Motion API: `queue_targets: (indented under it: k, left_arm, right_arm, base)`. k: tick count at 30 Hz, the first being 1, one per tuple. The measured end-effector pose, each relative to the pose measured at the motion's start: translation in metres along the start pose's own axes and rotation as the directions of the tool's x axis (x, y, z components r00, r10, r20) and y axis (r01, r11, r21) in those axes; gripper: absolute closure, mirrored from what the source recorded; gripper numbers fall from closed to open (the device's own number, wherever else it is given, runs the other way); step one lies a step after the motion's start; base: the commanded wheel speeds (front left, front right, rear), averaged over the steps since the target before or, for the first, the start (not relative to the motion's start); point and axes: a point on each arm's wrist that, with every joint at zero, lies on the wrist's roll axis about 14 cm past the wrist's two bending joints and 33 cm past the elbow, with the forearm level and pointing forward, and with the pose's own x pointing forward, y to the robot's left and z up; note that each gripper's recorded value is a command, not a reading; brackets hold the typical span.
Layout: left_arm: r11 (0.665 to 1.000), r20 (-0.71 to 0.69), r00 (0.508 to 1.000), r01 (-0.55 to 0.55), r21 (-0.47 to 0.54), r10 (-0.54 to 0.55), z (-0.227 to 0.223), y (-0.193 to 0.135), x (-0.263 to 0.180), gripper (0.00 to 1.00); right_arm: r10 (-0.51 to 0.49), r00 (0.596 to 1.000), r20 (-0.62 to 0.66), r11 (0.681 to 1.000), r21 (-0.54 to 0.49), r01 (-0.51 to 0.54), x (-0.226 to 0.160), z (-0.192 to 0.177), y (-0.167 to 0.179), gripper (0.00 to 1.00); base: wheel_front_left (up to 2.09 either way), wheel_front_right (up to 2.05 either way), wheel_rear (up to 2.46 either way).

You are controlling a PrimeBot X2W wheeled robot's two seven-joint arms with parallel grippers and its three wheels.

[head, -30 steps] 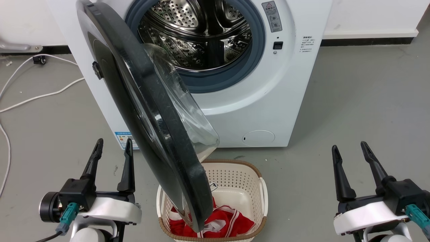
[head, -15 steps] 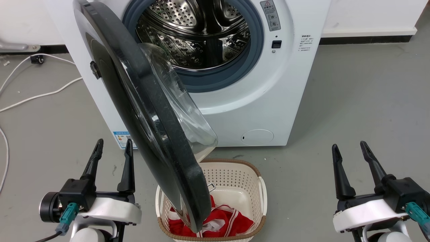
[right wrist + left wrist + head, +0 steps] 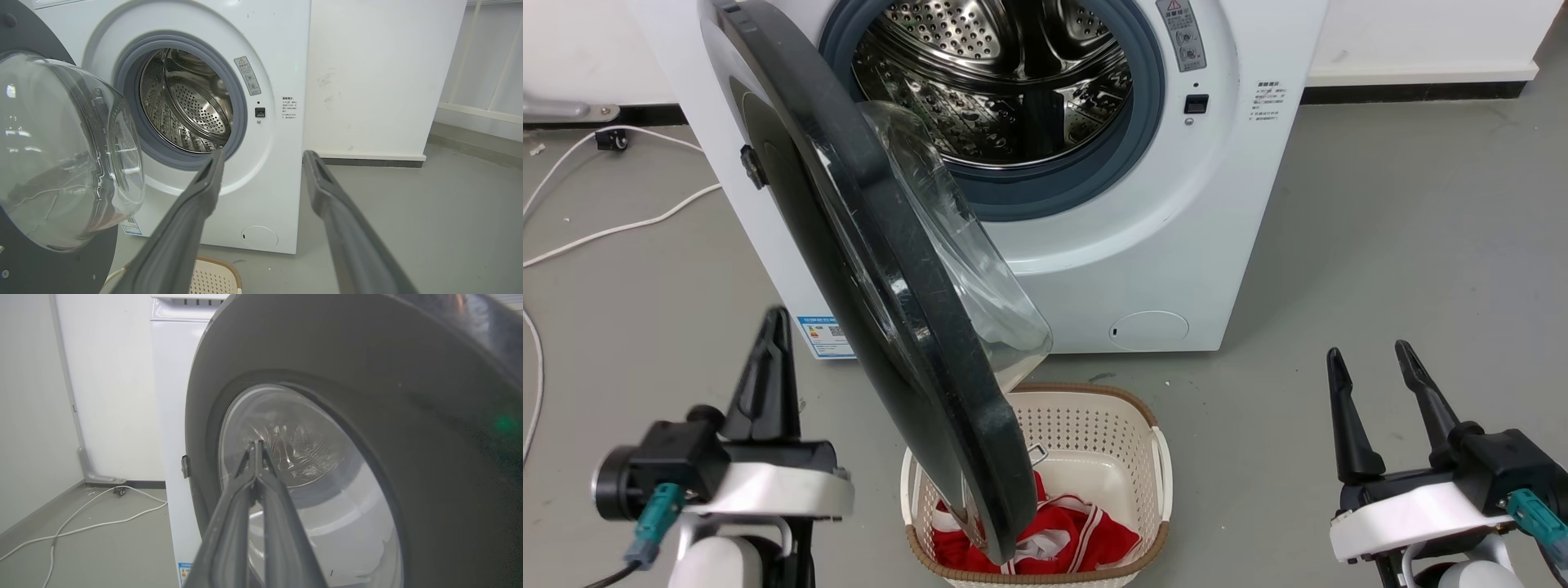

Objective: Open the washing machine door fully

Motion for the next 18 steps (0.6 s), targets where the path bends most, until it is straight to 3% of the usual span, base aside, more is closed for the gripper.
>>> queue_targets:
  k: [9, 12, 13, 14, 15, 18]
  left_arm:
    - [0.999, 0.287, 0.958, 0.019, 0.029, -0.027, 0.092, -0.009, 0.013, 1.00]
    - [0.998, 0.404, 0.913, 0.041, 0.051, -0.058, 0.132, -0.019, 0.013, 1.00]
    - [0.996, 0.476, 0.876, 0.058, 0.065, -0.082, 0.156, -0.027, 0.010, 1.00]
    - [0.996, 0.476, 0.876, 0.058, 0.065, -0.082, 0.156, -0.027, 0.010, 1.00]
    - [0.994, 0.539, 0.835, 0.080, 0.077, -0.109, 0.179, -0.037, 0.005, 1.00]
    - [0.988, 0.609, 0.778, 0.129, 0.088, -0.156, 0.204, -0.055, -0.003, 1.00]
  right_arm:
    - [0.000, 1.000, -0.004, 1.000, 0.003, 0.000, 0.000, -0.001, 0.000, 0.00]
    - [0.000, 1.000, -0.004, 1.000, 0.005, 0.000, 0.000, -0.001, 0.000, 0.00]
    - [-0.001, 1.000, -0.005, 1.000, 0.005, 0.001, 0.000, -0.001, 0.000, 0.00]
    - [-0.001, 1.000, -0.005, 1.000, 0.005, 0.001, 0.000, -0.001, 0.000, 0.00]
    - [-0.002, 1.000, -0.006, 1.000, 0.005, 0.002, 0.000, -0.001, -0.001, 0.00]
    - [-0.006, 1.000, -0.006, 1.000, 0.005, 0.006, -0.001, -0.001, -0.002, 0.00]
  base:
    - [0.00, 0.00, 0.00]
    - [0.00, 0.00, 0.00]
    - [0.00, 0.00, 0.00]
    - [0.00, 0.00, 0.00]
    - [0.00, 0.00, 0.00]
    - [0.00, 0.00, 0.00]
